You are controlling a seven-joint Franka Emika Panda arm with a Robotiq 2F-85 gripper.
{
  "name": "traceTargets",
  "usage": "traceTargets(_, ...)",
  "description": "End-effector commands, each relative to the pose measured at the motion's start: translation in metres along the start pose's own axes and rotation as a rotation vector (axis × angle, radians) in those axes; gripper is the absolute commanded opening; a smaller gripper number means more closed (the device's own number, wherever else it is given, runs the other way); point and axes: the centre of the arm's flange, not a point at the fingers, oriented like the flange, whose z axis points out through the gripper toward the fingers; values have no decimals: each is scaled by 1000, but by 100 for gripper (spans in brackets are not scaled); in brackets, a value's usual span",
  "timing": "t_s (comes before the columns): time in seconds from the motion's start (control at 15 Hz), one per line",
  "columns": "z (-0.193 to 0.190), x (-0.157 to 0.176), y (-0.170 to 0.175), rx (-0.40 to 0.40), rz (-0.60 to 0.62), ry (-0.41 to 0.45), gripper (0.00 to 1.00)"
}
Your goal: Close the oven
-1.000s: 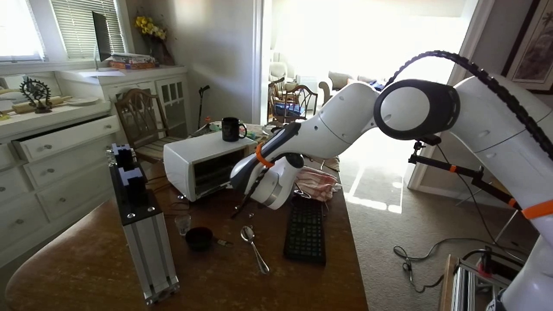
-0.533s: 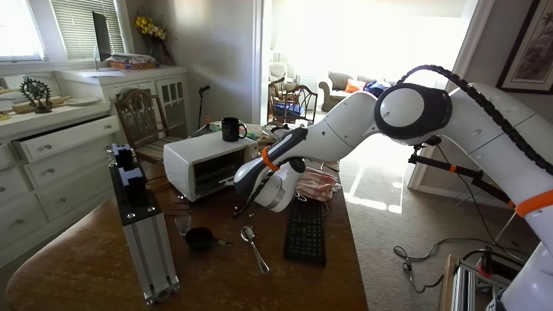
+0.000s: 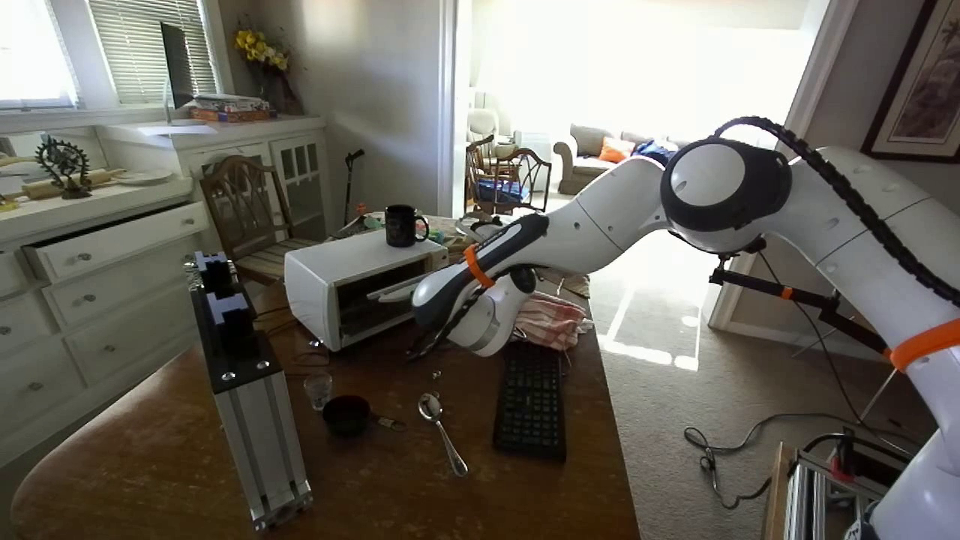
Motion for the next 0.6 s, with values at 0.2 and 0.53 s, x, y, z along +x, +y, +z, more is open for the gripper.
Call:
traceTargets(0.2,11,-7,9,25,53,69,0)
traceTargets(0.53,25,-14,12,12,75,86,0)
